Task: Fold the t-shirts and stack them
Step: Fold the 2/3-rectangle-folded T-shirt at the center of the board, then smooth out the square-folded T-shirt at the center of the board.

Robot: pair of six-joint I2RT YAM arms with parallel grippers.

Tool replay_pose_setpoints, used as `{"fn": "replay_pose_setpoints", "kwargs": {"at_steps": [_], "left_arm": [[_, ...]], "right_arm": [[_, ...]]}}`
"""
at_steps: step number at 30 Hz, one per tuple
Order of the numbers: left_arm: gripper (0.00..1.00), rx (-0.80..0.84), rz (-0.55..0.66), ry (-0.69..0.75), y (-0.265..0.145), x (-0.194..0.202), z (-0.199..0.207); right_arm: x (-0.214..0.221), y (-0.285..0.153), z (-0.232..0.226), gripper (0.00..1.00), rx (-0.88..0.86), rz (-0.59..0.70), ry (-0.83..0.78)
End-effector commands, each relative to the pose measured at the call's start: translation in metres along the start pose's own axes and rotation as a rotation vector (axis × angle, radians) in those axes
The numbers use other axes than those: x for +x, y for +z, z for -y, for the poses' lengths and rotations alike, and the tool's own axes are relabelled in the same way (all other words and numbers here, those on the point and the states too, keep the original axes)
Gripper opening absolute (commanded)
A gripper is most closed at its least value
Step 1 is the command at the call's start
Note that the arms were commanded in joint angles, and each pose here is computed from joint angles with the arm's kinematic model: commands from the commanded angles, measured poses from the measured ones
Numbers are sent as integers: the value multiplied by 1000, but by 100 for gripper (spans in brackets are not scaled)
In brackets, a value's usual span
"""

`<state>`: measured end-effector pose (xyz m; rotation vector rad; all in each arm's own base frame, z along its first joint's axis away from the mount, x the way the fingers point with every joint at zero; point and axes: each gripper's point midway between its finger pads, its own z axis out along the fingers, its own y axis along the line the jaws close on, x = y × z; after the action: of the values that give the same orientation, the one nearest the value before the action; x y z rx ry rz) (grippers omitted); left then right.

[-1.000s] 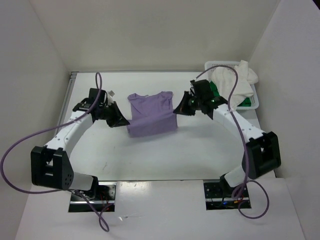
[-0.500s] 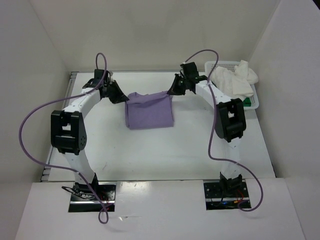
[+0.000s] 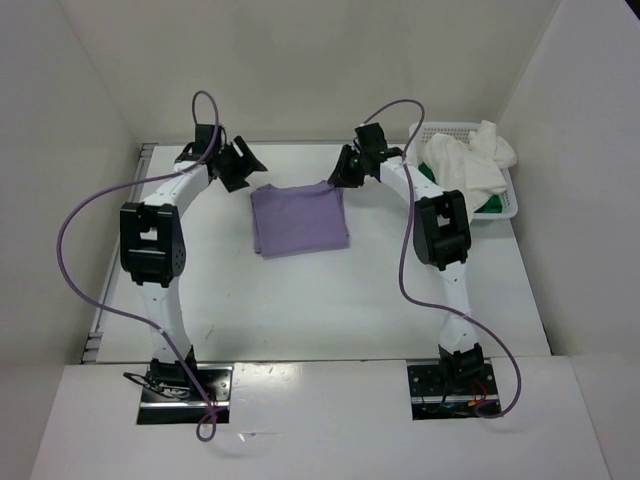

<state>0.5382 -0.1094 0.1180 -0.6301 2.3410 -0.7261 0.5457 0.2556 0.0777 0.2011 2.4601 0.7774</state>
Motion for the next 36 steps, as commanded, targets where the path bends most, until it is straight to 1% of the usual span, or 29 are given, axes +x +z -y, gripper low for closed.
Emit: {"fn": "replay_pose_setpoints", "kwargs": {"at_steps": [1, 2, 3, 4, 5, 6, 7, 9, 10, 11, 12, 13, 14, 15, 17, 18, 19, 20, 21, 22, 23, 25, 27, 28, 30, 33, 34, 35, 36], "left_arm": [[80, 48, 125, 37, -30, -40, 24], [80, 59, 138, 42, -40, -41, 29], [80, 52, 131, 50, -40, -34, 23], [78, 65, 123, 52, -43, -30, 24], [74, 84, 121, 56, -50, -26, 27], [66, 119, 104, 63, -50, -18, 29], [62, 108, 51, 48, -43, 5, 20], [55, 112, 17, 54, -39, 24, 18], [50, 130, -6, 69, -38, 37, 24], [49, 114, -36, 64, -32, 53, 15], [48, 111, -40, 62, -34, 56, 13], [48, 101, -64, 72, -31, 67, 9], [47, 112, -52, 77, -39, 68, 11], [47, 87, -66, 80, -38, 78, -1], [51, 68, -58, 102, -45, 79, -5], [54, 55, -73, 110, -45, 84, -10], [61, 57, -71, 111, -48, 85, -10], [63, 48, -82, 106, -49, 91, -15], [65, 39, -93, 101, -48, 96, -20], [68, 38, -94, 101, -51, 98, -21], [72, 37, -95, 100, -53, 101, -23], [78, 2, -110, 83, -54, 110, -39], [86, -15, -103, 70, -57, 107, -51], [86, -26, -106, 60, -58, 108, -57], [88, -22, -105, 62, -59, 105, -60], [91, -29, -115, 82, -50, 106, -65], [92, -21, -122, 81, -47, 107, -65], [92, -26, -129, 78, -42, 109, -69], [93, -14, -128, 80, -37, 109, -69]], "right_arm": [[-46, -41, -38, 40, -66, 129, -51], [-43, -45, -37, 42, -62, 124, -59], [-42, -50, -38, 42, -62, 124, -59], [-49, -68, -49, 43, -84, 157, -71], [-40, -67, -43, 43, -80, 150, -68], [-37, -72, -45, 43, -96, 151, -72], [-32, -76, -47, 33, -113, 148, -76], [-15, -77, -38, 21, -107, 118, -59], [-8, -77, -42, 12, -116, 103, -63], [-1, -74, -43, 10, -116, 88, -67], [14, -64, -44, 10, -112, 55, -85], [22, -59, -43, 8, -106, 35, -95], [24, -56, -40, 8, -101, 27, -93], [30, -48, -42, 8, -105, 18, -100], [26, -39, -45, 8, -129, 28, -107], [31, -21, -35, 8, -113, 5, -98], [21, -19, -41, 8, -116, 11, -114], [20, -11, -39, 8, -110, 1, -110], [26, 6, -29, 7, -93, -24, -101], [14, 8, -38, 7, -110, 2, -111], [13, 11, -37, 7, -108, -1, -109], [8, 23, -37, 7, -120, 16, -103], [9, 34, -33, 7, -112, 2, -87], [9, 48, -28, 7, -105, -7, -83], [15, 57, -21, 5, -83, -39, -71], [9, 53, -32, 5, -117, -31, -69], [6, 47, -39, 8, -138, -30, -74], [-6, 31, -54, 19, -160, 2, -87], [-14, 20, -63, 25, -174, 21, -95]]}}
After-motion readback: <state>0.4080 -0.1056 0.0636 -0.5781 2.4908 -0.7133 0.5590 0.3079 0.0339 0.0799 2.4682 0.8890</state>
